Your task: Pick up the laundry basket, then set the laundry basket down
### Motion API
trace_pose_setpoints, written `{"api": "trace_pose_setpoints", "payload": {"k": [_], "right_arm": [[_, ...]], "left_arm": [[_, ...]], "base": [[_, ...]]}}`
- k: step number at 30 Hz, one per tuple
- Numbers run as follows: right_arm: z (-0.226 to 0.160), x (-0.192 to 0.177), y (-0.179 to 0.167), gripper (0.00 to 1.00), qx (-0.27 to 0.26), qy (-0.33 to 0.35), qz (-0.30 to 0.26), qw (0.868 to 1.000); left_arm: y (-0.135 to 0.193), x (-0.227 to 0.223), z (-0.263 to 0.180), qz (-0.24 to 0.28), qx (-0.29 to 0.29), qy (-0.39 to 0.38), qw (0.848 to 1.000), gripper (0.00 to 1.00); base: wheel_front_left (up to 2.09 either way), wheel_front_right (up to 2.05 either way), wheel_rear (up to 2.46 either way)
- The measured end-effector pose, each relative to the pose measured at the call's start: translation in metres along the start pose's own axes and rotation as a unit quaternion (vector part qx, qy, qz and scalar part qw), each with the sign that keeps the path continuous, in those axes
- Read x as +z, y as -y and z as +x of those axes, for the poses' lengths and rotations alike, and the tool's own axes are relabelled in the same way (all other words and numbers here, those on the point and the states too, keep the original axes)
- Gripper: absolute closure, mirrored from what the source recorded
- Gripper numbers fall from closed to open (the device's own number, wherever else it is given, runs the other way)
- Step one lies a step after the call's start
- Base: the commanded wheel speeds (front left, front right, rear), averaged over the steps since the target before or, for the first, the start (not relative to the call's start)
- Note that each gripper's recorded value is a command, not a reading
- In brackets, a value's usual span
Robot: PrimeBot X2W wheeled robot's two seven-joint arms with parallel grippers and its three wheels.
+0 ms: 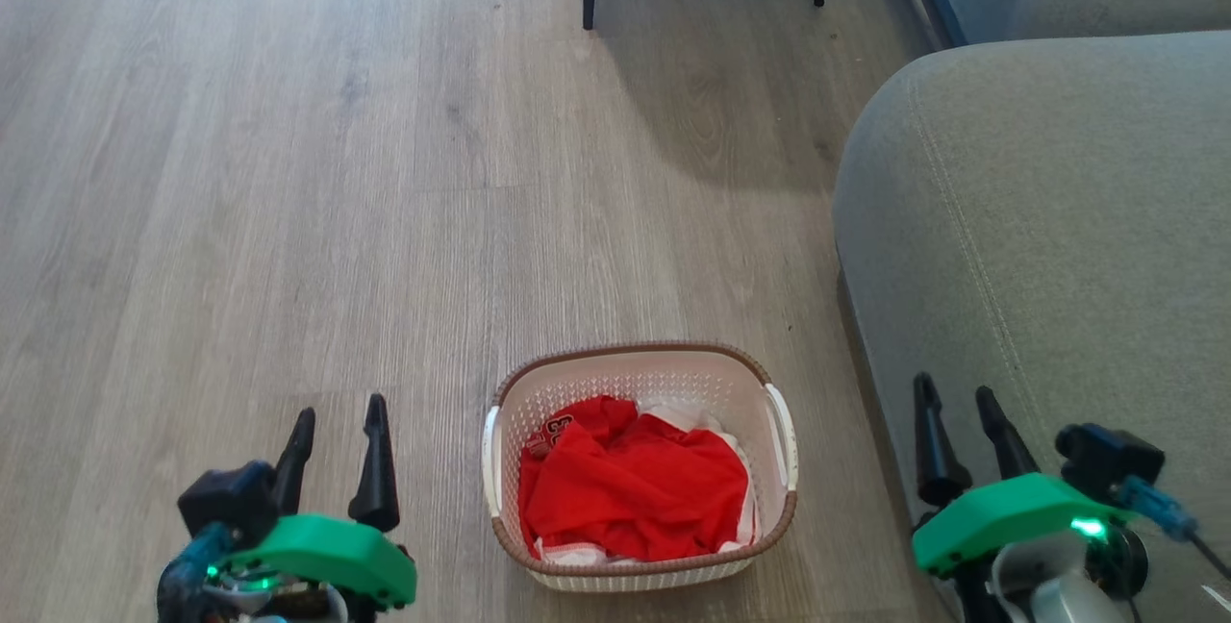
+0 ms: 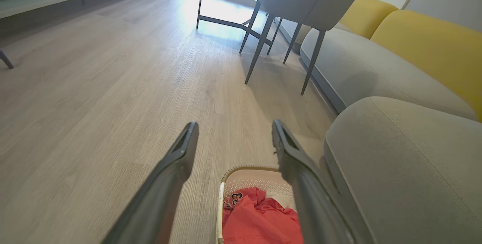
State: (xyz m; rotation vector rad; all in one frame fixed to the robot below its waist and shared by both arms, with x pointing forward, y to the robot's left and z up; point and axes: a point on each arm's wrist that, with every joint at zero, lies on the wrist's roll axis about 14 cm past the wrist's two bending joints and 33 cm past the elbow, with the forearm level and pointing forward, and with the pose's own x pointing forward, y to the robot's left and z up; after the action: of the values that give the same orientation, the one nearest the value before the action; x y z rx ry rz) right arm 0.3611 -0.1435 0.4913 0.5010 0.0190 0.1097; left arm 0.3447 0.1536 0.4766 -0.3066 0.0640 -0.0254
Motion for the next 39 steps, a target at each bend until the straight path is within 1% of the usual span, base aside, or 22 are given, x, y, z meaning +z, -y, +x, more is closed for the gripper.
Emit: {"api": "trace_pose_setpoints", "payload": {"k": [7,15,16,25,39], "right_arm": [[0.0,-0.001,-0.007,0.0,0.014,0.001,-0.034,0.999],[-0.001,-0.003,-0.013,0.0,0.03,0.005,-0.075,0.997],[-0.001,-0.003,-0.013,0.0,0.03,0.005,-0.075,0.997],[-0.001,-0.005,-0.019,0.0,0.046,0.006,-0.121,0.992],[-0.002,-0.009,-0.017,0.0,0.043,-0.001,-0.123,0.991]], "left_arm": [[0.007,0.001,-0.001,0.043,-0.015,0.008,0.999,0.0],[0.007,-0.003,-0.005,0.091,-0.02,0.009,0.996,0.0],[0.007,-0.003,-0.005,0.091,-0.02,0.009,0.996,0.0],[0.012,-0.001,-0.005,0.141,-0.034,0.021,0.989,0.0],[0.009,-0.01,-0.006,0.142,-0.031,0.006,0.989,0.0]], "base": [[0.0,0.0,0.0],[0.0,0.0,0.0],[0.0,0.0,0.0],[0.0,0.0,0.0],[0.0,0.0,0.0]]}}
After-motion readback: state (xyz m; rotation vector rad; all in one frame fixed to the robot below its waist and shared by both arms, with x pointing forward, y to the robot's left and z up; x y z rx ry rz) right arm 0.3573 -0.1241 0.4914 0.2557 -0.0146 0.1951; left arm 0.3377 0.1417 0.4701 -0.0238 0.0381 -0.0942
